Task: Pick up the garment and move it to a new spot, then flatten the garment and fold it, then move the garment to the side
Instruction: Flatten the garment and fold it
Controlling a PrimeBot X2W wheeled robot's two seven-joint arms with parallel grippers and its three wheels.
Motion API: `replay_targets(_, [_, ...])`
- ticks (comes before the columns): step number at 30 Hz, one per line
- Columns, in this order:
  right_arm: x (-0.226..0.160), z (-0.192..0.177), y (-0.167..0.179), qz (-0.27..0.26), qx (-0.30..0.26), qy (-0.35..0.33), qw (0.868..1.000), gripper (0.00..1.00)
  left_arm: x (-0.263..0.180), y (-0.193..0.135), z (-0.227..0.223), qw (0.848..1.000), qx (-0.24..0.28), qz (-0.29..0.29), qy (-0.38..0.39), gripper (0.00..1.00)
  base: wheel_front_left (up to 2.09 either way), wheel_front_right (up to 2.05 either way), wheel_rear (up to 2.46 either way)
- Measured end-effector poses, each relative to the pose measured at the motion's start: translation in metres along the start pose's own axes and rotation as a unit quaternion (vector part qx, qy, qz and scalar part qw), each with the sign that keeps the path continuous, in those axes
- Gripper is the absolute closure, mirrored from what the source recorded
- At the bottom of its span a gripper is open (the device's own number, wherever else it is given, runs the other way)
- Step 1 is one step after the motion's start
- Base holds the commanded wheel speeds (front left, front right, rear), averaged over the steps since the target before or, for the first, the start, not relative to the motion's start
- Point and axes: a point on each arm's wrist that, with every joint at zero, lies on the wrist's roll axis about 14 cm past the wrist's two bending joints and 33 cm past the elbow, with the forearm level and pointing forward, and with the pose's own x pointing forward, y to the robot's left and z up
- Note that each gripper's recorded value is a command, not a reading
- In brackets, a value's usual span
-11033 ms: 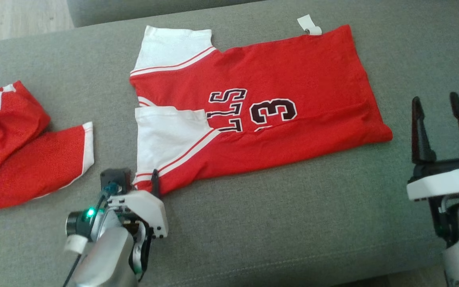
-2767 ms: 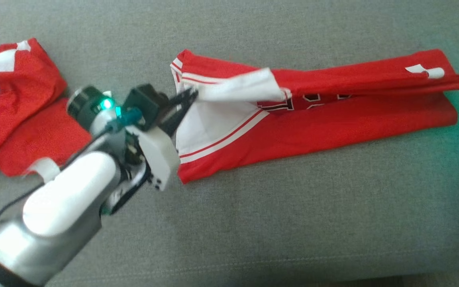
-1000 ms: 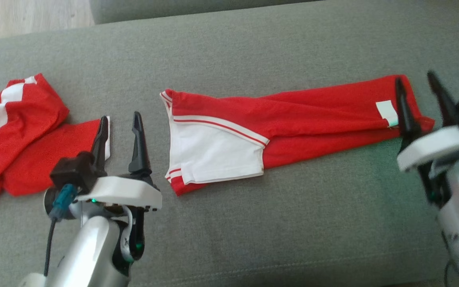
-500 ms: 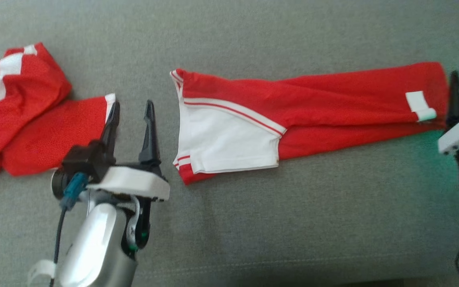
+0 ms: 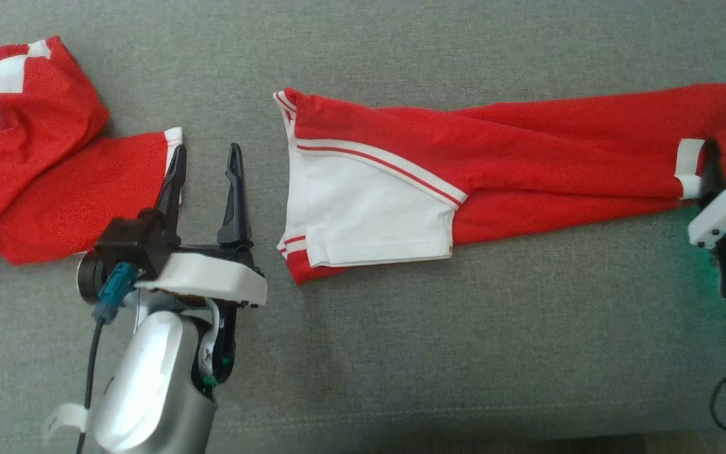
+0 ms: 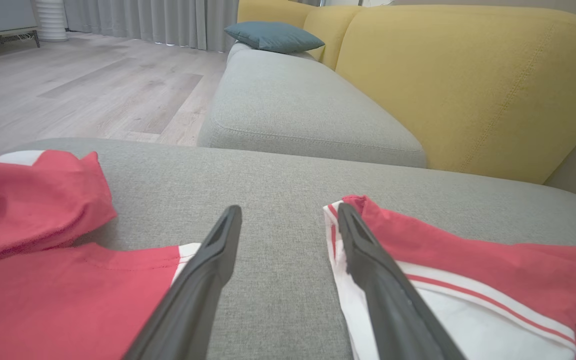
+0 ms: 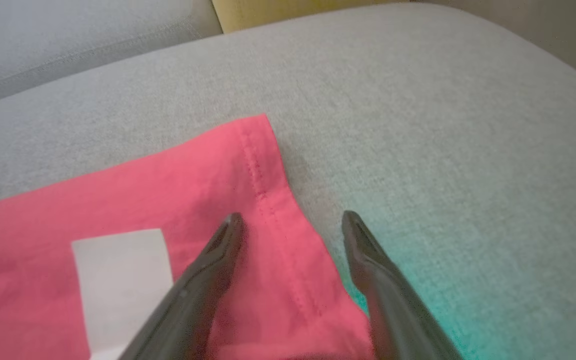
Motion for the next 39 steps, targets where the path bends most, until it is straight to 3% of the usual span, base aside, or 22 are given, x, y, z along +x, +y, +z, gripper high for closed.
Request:
replay_targets(19, [0.003, -0.011, 0.006, 0.014, 0.042, 0.019, 0.999, 0.00, 0.023, -0.012, -0.013, 1.000, 0.003, -0.021, 0.004, 0.00, 0.00, 0.00, 0.00])
replay_targets(20, [0.002, -0.011, 0.007, 0.015, 0.045, 0.019, 0.999, 0.60, 0.024, -0.012, -0.012, 1.000, 0.002, -0.021, 0.003, 0.00, 0.00, 0.00, 0.00])
replay_targets(21, [0.002, -0.011, 0.008, 0.017, 0.046, 0.019, 0.999, 1.00, 0.025, -0.012, -0.011, 1.000, 0.002, -0.021, 0.001, 0.00, 0.00, 0.00, 0.00])
replay_targets(29, [-0.006, -0.007, 0.000, 0.011, 0.054, 0.023, 0.998, 1.00, 0.025, -0.009, 0.009, 1.000, 0.004, -0.017, -0.022, 0.00, 0.00, 0.00, 0.00])
replay_targets(36, [-0.026, 0.009, -0.080, -0.081, 0.019, 0.001, 0.997, 1.00, 0.015, -0.009, 0.022, 0.999, 0.005, -0.014, -0.035, 0.00, 0.00, 0.00, 0.00])
replay_targets(39, [-0.030, 0.014, -0.088, -0.095, 0.016, -0.008, 0.995, 1.00, 0.009, -0.008, 0.021, 0.999, 0.003, -0.011, -0.031, 0.00, 0.00, 0.00, 0.00])
